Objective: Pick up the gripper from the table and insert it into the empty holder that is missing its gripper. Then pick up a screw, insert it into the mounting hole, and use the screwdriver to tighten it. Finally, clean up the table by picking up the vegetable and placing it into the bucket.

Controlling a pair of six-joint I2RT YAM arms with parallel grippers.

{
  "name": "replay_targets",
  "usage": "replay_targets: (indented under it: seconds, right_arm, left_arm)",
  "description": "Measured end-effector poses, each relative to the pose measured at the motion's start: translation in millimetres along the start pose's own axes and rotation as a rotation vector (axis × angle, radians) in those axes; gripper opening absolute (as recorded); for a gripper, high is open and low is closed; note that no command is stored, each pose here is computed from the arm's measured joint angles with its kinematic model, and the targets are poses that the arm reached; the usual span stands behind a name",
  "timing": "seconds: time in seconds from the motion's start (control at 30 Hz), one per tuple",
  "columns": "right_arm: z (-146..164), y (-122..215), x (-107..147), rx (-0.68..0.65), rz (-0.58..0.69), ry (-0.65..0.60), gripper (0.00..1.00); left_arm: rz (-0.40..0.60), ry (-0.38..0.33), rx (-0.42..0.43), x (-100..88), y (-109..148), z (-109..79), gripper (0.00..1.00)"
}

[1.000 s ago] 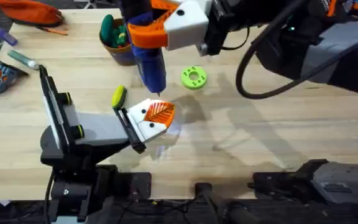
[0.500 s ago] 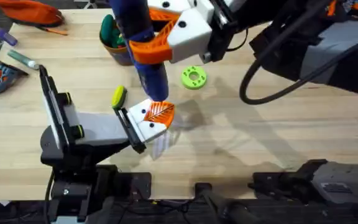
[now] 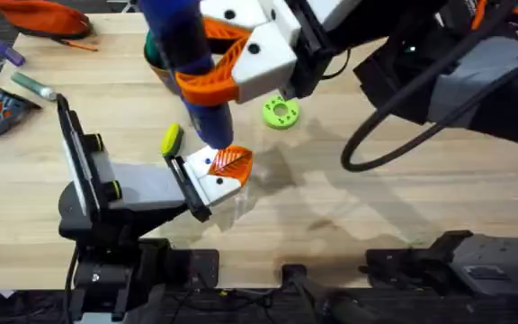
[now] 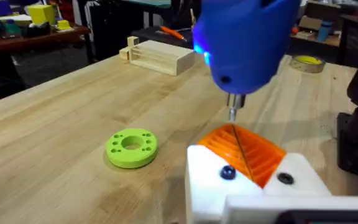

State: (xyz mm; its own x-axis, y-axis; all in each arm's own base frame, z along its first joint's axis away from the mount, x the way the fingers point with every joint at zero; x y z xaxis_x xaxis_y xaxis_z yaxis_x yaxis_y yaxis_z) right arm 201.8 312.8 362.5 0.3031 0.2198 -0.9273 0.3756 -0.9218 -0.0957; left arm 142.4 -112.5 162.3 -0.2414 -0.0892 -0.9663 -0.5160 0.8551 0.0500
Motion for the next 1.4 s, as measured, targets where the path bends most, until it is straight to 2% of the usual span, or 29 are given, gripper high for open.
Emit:
replay_targets:
  seconds: [0.3, 0.57, 1.4]
  right_arm:
    - [-0.5, -5.3, -3.8, -0.001, -0.029, 0.049, 0.024]
    - [-6.6, -9.6, 13.9, 0.012, -0.034, -0.009, 0.024]
    - [-1.1, -16.4, 10.6, -0.010, -0.048, -0.056, 0.024]
  left_arm:
    - [0.000, 0.000, 0.000, -0.1, 0.0, 0.0, 0.006]
    - [0.000, 0.000, 0.000, 0.0, 0.0, 0.0, 0.006]
    - [0.000, 0.000, 0.000, -0.1, 0.0, 0.0, 0.006]
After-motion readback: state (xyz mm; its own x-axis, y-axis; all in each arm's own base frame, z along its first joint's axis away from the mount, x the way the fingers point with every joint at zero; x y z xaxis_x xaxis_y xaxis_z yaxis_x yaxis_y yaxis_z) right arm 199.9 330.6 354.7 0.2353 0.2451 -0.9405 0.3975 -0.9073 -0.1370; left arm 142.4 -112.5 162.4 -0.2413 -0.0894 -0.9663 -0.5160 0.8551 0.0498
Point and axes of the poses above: each hand's point on the last joint's axis, 136 mm out from that joint toward the fingers, its own y axis back along the fingers, its own z axis along the line the jaws close on, x = y × z, the point moved 4 cm from there along y, back along the fingers, and after that the axes turned 12 degrees about y, right-handed, at the moved point
